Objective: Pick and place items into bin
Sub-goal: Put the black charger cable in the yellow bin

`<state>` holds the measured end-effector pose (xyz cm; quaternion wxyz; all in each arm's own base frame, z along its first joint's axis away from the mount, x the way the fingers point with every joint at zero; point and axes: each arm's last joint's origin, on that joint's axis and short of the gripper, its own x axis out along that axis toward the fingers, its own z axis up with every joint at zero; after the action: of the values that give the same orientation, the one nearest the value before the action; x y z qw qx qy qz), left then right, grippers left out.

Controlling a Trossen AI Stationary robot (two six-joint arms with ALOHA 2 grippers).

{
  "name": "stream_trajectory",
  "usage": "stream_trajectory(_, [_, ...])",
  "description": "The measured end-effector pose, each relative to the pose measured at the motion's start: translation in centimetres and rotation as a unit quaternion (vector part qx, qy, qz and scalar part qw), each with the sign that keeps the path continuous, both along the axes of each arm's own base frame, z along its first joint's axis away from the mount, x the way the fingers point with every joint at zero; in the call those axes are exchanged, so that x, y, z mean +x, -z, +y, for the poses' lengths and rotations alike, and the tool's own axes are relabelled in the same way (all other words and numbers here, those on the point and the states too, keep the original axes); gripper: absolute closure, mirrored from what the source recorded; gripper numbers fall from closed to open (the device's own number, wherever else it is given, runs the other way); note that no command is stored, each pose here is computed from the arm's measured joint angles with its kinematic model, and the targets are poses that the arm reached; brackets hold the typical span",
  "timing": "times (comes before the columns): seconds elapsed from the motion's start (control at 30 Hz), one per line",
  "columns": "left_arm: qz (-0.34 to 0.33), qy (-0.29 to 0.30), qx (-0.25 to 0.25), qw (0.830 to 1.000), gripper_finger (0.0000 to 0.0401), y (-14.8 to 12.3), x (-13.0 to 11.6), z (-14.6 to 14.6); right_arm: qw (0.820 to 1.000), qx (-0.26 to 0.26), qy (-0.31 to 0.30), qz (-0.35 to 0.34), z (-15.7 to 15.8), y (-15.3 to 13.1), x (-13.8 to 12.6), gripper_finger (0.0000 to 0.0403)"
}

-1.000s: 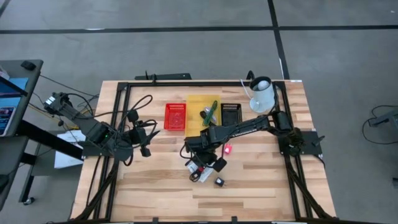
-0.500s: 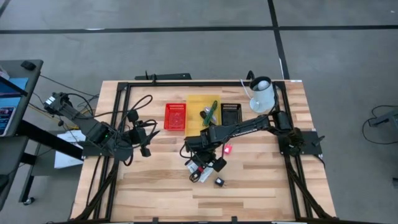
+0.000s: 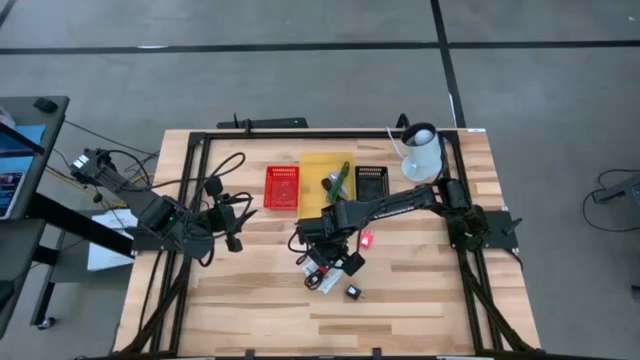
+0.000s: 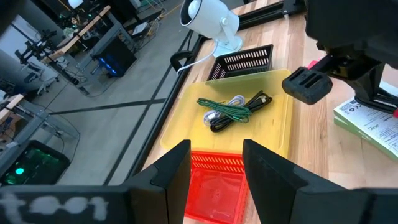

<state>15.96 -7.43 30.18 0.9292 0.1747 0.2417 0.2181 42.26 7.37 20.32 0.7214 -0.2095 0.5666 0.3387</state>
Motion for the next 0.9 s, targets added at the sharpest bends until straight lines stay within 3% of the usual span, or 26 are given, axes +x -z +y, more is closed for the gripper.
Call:
stream_trajectory(0.3, [0.0,0.0,0.0,1.0,0.0264,0.0,0.0,0.0,0.999,-0.038,-0.01,-0.012,1.2,-2.7,0.0,0.0402])
stream_trajectory(0.47, [0.0,0.0,0.0,1.0,0.0264,0.0,0.0,0.0,0.994,-0.107,0.002,-0.013,0.4,-4.3,0.0,0.0403])
stream_trajectory(0.63, [0.0,0.001,-0.001,1.0,0.0264,0.0,0.0,0.0,0.982,-0.183,0.042,-0.016,-2.6,-5.9,0.1,0.0403])
stream_trajectory(0.9, [0.006,0.011,-0.009,1.0,0.0264,0.0,0.0,-0.1,0.96,-0.246,0.132,-0.014,-9.8,-8.7,0.0,0.0403])
